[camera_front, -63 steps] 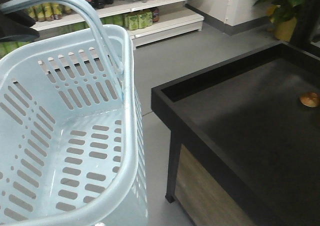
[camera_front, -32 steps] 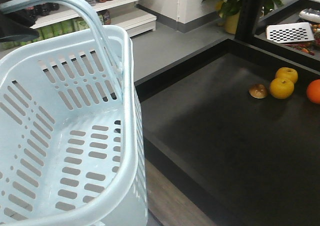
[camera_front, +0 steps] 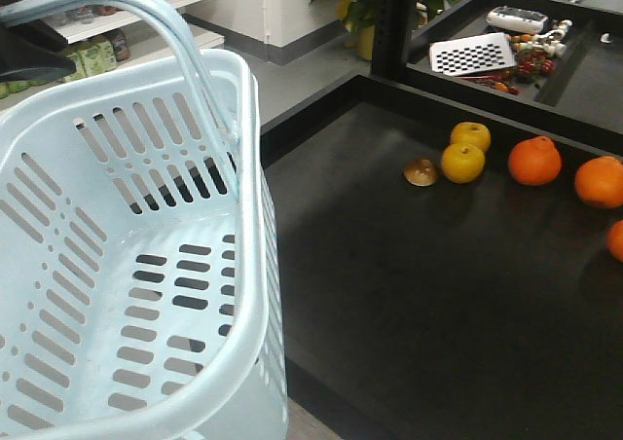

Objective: Pick three apples into basket with both arms
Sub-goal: 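Turn the base back toward the apples on the fruit table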

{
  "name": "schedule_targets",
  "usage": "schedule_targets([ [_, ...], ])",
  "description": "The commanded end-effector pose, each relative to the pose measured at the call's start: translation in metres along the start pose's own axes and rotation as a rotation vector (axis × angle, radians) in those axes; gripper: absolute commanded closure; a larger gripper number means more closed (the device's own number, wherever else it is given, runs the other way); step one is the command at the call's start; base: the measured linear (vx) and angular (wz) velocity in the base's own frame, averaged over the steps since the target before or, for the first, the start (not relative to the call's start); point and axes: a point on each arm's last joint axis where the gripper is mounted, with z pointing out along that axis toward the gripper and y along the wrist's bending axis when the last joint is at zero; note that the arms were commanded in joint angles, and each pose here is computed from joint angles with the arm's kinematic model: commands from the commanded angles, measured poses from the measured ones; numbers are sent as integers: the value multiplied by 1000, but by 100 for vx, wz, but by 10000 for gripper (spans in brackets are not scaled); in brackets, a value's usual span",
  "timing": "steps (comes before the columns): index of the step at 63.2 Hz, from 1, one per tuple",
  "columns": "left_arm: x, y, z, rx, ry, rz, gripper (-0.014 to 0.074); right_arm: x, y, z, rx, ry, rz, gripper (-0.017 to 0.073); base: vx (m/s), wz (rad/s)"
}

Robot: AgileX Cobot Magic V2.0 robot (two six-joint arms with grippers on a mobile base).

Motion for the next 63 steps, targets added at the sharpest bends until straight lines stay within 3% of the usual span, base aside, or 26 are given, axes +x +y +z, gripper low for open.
schedule_targets([
  [1, -2, 8, -15, -77, -64, -17, 600, -3, 0, -1, 5, -73, -7, 568, 6, -35],
  [63, -2, 8, -14, -74, -63, -16, 600, -3, 0, -1, 5, -73, -7, 568, 4, -43],
])
